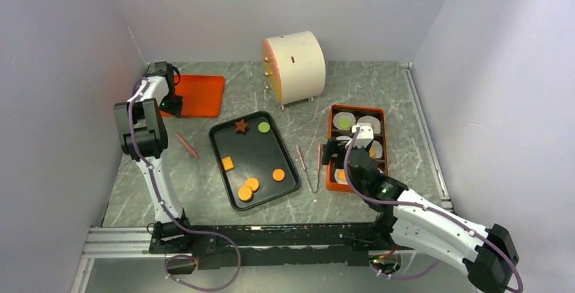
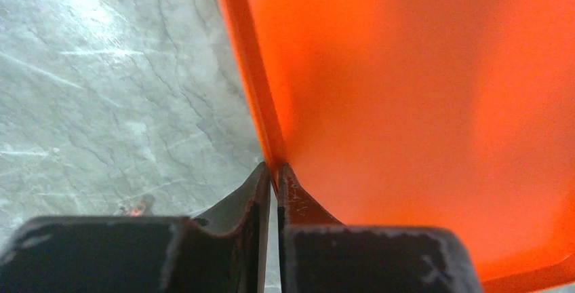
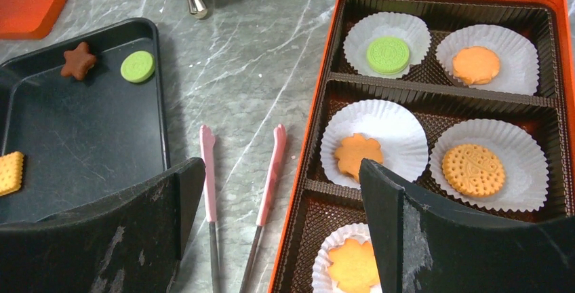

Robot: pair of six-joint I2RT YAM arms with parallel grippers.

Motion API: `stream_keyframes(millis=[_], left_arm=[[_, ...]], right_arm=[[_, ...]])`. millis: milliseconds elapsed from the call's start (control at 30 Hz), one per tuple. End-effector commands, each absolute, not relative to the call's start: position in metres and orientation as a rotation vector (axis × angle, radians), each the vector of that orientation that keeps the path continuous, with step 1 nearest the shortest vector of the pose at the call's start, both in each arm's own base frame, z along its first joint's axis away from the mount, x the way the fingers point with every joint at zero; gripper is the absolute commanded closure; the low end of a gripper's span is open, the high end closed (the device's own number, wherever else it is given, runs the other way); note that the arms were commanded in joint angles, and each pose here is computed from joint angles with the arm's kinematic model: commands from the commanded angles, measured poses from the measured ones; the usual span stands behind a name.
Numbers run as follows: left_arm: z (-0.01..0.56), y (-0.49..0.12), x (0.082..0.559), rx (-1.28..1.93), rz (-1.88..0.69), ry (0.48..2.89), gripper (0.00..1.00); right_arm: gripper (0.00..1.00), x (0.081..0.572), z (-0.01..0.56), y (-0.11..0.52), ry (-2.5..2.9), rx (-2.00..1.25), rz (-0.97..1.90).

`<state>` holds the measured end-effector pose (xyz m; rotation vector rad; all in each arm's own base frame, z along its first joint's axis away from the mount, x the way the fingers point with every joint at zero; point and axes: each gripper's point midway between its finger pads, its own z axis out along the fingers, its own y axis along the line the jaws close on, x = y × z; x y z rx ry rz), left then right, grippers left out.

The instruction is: Pack the cookies

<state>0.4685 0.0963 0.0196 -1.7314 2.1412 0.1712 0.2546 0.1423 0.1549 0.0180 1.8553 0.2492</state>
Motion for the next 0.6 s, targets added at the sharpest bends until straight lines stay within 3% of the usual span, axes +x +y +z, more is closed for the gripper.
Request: stream_keyframes(millis=[0, 567], left_arm=[[-0.005, 0.106, 0.439, -1.733, 0.232, 2.231, 0.94], [0.064, 0.099, 0.447, -1.650, -0.085, 2.130, 0.95]], right_arm=[[0.11, 0.258, 0.172, 0.148, 1.815, 0.016, 0.285], [0.11, 0.246, 0.169, 0.219, 1.872, -0.373, 0.508]])
